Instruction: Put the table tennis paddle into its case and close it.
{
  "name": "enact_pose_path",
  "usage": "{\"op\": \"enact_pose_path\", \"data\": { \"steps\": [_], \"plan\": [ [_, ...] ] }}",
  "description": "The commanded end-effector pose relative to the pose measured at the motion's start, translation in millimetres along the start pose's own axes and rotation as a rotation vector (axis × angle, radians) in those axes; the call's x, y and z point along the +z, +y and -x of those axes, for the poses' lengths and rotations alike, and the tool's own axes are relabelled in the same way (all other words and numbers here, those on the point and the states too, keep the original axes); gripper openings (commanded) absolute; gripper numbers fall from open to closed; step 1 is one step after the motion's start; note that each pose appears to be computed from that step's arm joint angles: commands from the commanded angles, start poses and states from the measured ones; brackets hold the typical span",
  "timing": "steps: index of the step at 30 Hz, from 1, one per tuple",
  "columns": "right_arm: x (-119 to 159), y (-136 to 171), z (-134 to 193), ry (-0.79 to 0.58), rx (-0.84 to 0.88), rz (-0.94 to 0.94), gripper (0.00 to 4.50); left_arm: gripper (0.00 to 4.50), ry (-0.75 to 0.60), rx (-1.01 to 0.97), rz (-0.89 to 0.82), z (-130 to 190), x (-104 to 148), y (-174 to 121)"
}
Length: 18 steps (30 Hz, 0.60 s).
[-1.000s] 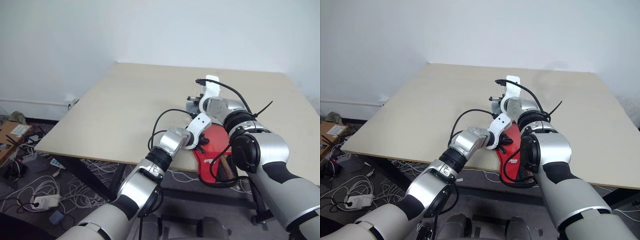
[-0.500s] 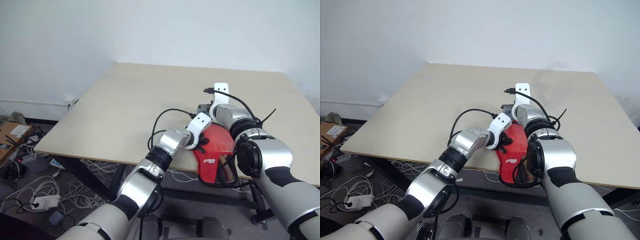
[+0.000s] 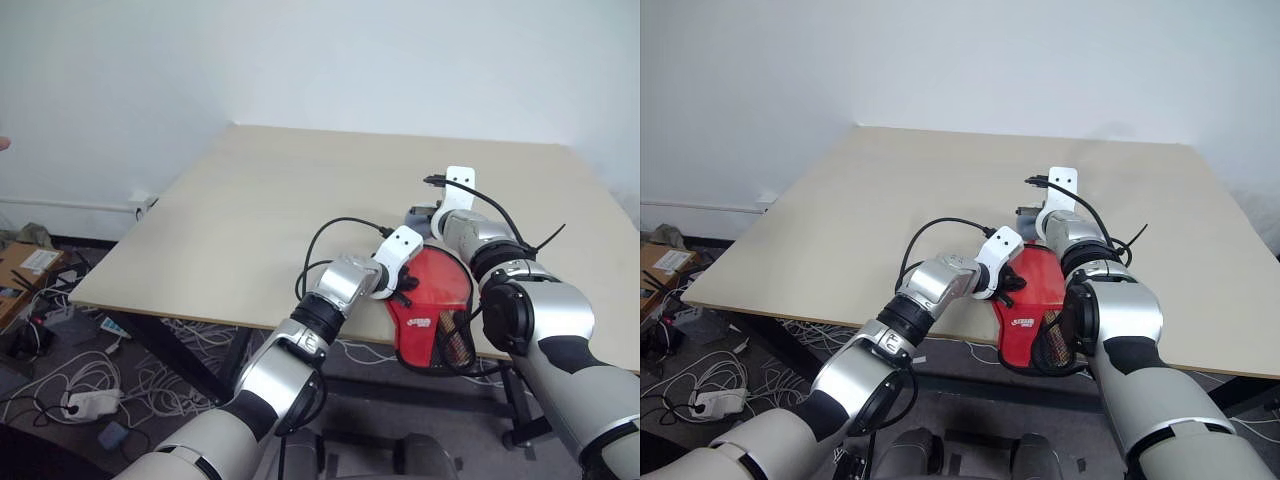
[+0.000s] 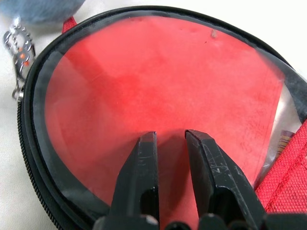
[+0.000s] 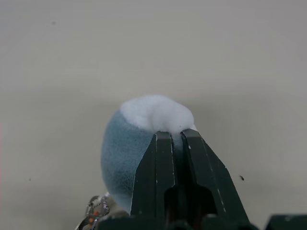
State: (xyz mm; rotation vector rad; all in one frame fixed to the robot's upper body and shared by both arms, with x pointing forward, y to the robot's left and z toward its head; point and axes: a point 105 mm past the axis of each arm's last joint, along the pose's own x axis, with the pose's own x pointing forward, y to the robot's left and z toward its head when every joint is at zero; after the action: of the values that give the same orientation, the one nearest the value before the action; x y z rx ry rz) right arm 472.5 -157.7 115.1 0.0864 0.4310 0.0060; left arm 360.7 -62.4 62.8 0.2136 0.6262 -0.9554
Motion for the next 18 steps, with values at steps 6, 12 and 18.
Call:
{"op": "enact_pose_path", "data": {
  "steps": [6, 12, 18],
  "plan": [
    [31, -38, 8, -0.104, -0.116, -0.031, 0.01, 0.85, 0.108, -0.038, 0.064, -9, -31, -12],
    [37, -54, 12, -0.11, -0.161, 0.015, 0.01, 0.85, 0.108, -0.034, 0.068, -9, -31, -11],
    [47, -77, 19, -0.105, -0.197, 0.07, 0.01, 0.85, 0.108, -0.038, 0.068, -10, -31, -12]
  ]
}}
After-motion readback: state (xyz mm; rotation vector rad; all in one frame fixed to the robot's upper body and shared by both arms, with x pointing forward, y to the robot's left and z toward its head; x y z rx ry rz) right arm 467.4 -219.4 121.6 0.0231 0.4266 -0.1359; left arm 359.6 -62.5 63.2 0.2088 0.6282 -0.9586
